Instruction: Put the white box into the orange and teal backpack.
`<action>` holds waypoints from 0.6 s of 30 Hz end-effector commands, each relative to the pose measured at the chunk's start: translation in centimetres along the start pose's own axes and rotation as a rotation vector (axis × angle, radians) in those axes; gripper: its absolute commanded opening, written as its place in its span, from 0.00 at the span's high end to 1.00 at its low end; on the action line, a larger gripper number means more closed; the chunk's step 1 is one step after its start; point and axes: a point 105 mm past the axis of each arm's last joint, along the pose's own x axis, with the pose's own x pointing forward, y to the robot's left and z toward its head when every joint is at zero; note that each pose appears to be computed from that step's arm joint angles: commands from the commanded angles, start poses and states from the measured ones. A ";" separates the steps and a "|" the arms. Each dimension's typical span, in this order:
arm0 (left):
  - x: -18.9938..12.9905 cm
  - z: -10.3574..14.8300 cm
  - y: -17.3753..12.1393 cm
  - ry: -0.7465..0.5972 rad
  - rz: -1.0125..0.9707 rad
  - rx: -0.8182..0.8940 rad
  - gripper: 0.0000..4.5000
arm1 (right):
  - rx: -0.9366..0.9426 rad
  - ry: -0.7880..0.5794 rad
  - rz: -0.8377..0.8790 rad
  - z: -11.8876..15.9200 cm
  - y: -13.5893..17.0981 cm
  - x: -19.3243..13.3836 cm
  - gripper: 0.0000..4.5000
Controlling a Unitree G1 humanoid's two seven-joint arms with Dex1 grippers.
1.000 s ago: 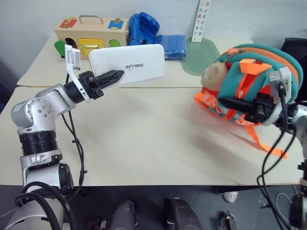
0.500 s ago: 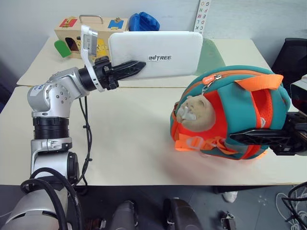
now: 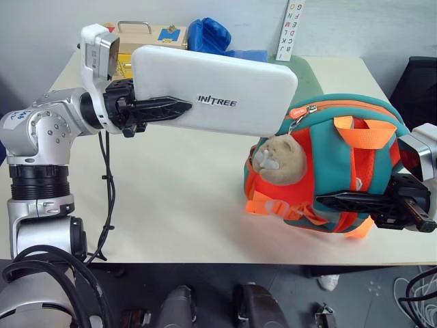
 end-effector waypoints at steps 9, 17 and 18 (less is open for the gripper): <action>-0.6 0.3 0.8 0.020 0.039 0.106 0.70 | -0.030 -0.007 0.074 1.0 2.0 -0.3 1.00; 2.3 -1.8 0.1 0.021 -0.045 0.057 0.70 | -0.036 -0.033 0.085 1.6 1.9 0.3 1.00; 2.9 -2.5 0.0 0.034 -0.055 0.063 0.70 | -0.038 -0.035 0.089 1.8 1.9 0.4 1.00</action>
